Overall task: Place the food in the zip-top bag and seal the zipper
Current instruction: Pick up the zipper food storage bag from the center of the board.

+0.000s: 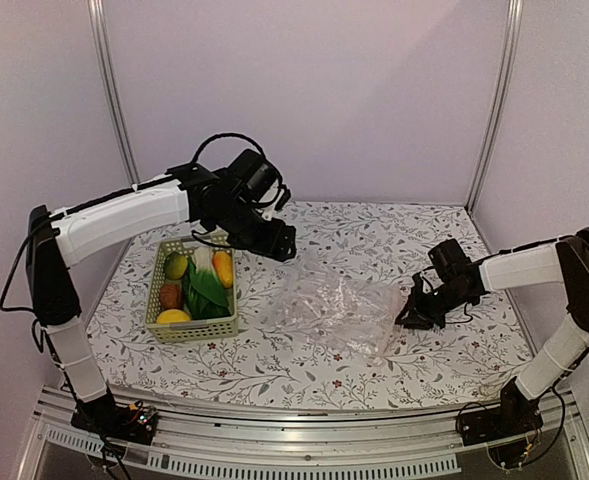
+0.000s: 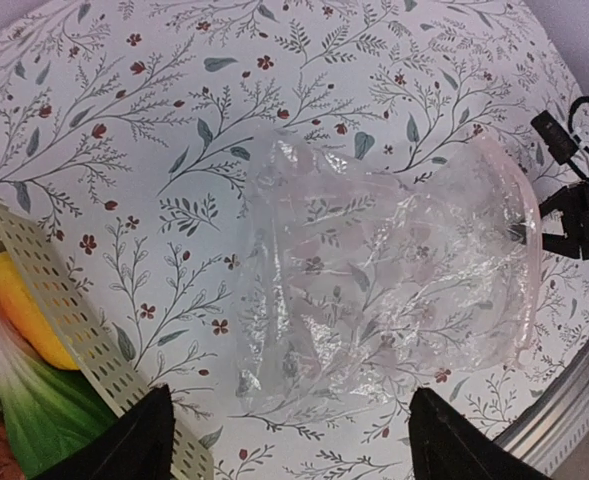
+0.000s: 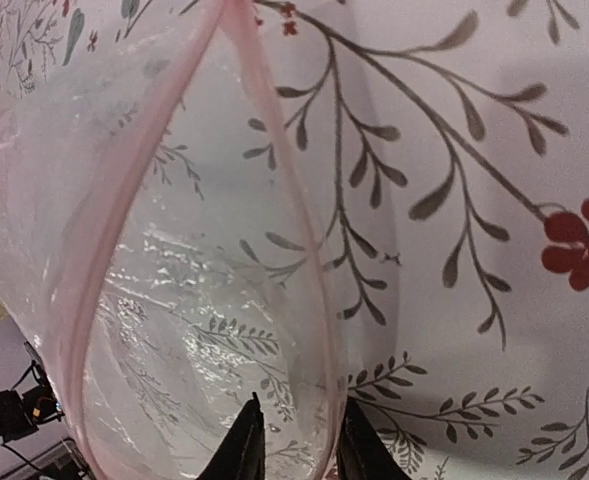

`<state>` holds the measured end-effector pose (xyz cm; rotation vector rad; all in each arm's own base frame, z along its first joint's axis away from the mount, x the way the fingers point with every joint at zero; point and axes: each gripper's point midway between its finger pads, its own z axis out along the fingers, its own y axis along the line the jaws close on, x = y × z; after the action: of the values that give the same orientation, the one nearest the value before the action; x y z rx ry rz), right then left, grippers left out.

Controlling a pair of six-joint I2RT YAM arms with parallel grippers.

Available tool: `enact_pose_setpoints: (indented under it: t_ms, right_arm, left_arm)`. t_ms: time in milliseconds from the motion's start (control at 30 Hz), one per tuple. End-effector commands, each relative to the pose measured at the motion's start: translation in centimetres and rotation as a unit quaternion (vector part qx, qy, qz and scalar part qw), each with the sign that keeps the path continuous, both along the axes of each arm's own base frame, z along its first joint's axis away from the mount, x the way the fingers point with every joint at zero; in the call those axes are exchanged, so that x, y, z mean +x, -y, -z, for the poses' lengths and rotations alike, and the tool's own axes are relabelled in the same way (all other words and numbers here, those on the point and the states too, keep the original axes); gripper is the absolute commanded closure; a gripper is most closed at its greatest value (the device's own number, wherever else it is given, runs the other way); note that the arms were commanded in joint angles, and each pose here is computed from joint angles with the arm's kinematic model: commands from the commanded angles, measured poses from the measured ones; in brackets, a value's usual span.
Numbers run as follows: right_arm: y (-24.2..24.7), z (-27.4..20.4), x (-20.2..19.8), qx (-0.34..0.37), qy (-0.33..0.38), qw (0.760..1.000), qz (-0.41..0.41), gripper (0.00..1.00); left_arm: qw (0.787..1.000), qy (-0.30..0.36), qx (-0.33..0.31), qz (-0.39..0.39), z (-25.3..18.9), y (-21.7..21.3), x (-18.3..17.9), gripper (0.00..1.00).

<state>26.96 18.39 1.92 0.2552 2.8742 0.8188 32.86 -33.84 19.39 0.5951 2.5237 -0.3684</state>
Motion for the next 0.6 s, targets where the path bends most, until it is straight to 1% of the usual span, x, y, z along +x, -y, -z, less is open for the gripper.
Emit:
enact_pose_setpoints:
  t_ms: [0, 33, 67, 133, 200, 267, 367, 467, 567]
  right_arm:
    - [-2.2, -1.4, 1.9, 0.060, 0.017, 0.998, -0.008, 0.94]
    - [-2.2, -1.9, 2.0, 0.057, 0.022, 0.998, -0.007, 1.00]
    - [-1.8, -2.4, 2.2, 0.046, 0.026, 0.999, -0.002, 1.00]
    - [-1.1, -5.5, 3.1, 0.024, 0.059, 0.998, 0.005, 1.00]
    - [-0.1, -10.0, 4.5, -0.006, 0.108, 0.994, 0.010, 1.00]
    - [1.2, -15.8, 5.6, -0.039, 0.177, 0.983, 0.013, 1.00]
    - [3.7, -21.4, 6.4, -0.114, 0.228, 0.967, 0.028, 1.00]
    - [5.3, -23.6, 7.1, -0.185, 0.239, 0.953, 0.030, 1.00]
    - [4.8, -24.1, 7.6, -0.203, 0.250, 0.946, 0.026, 1.00]
  left_arm:
    - [0.999, -0.019, -0.025, 0.004, 0.8, 1.9, -0.2, 0.20]
    - [0.999, -0.021, -0.025, 0.003, 1.1, 1.9, -0.2, 0.20]
    - [0.999, -0.022, -0.024, 0.004, 1.3, 2.0, -0.2, 0.20]
    - [0.999, -0.023, -0.024, 0.003, 1.6, 2.0, -0.3, 0.20]
    - [0.999, -0.021, -0.028, 0.001, 1.4, 1.9, -0.4, 0.20]
    - [0.999, -0.020, -0.045, 0.005, 0.8, 2.2, -0.6, 0.20]
    - [0.997, 0.000, -0.079, 0.012, -0.9, 3.0, -0.9, 0.20]
    - [0.992, 0.035, -0.121, 0.031, -3.7, 4.9, -1.1, 0.19]
    - [0.984, 0.056, -0.161, 0.048, -6.2, 6.7, -1.5, 0.19]
